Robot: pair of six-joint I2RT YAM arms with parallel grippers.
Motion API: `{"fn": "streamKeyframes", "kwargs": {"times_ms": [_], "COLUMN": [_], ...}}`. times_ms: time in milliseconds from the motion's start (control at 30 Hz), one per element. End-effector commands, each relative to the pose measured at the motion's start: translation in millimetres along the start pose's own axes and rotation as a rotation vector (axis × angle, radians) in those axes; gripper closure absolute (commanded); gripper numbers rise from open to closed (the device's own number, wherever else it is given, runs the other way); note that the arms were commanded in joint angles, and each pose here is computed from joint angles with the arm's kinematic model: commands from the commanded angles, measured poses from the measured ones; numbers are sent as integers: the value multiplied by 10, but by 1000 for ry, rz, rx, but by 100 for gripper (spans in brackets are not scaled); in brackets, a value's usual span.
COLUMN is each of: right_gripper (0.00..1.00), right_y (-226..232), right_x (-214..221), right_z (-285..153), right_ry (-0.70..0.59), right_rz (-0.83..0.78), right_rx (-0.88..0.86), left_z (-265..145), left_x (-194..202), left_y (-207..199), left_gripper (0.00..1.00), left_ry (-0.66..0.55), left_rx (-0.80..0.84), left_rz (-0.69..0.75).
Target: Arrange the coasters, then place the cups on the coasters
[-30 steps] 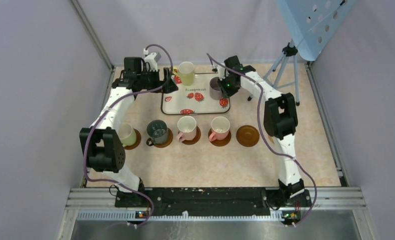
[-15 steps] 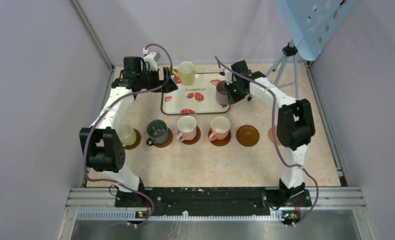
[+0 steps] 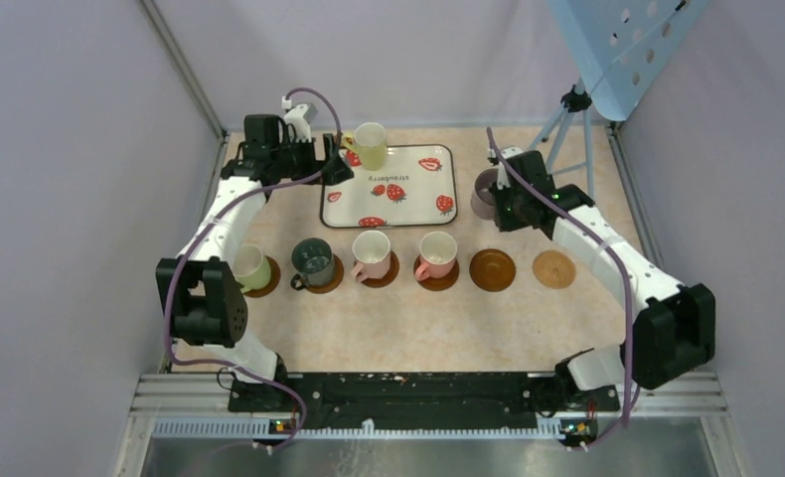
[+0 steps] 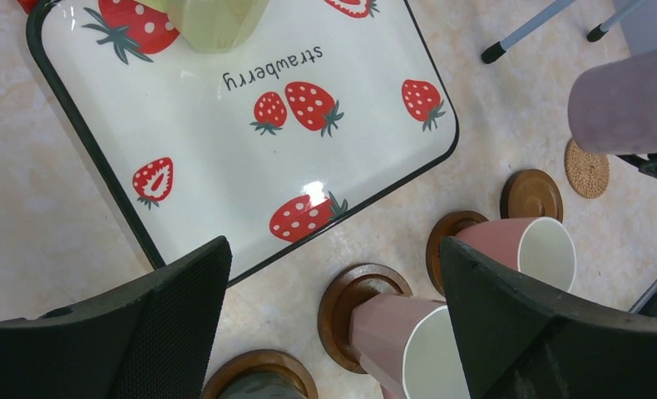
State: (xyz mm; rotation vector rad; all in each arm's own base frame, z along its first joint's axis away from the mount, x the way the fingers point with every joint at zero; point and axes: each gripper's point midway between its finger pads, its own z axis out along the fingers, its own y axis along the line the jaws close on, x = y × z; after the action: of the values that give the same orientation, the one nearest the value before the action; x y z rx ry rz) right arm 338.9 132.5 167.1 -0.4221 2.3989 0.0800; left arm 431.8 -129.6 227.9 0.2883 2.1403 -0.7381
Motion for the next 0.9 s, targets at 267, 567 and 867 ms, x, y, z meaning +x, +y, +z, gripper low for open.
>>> {"fn": "streamKeyframes", "kwargs": {"times_ms": [267, 567, 867], "right_gripper": [100, 100, 100], "right_y": [45, 175, 218], "right_x": [623, 913, 1063], "right_z": [-476, -320, -102], "right_ry": [-40, -10, -4], "right_rz": [313, 310, 303], "right_rx": [31, 44, 79], "left_z": [-161, -203, -202], "left_x": [0, 16, 22], "left_y": [-70, -30, -5], "left_gripper": [1, 1, 1], "left_ry": [-58, -76, -74], "left_rx": [-28, -71, -81], "left_rz": [-74, -104, -91]}}
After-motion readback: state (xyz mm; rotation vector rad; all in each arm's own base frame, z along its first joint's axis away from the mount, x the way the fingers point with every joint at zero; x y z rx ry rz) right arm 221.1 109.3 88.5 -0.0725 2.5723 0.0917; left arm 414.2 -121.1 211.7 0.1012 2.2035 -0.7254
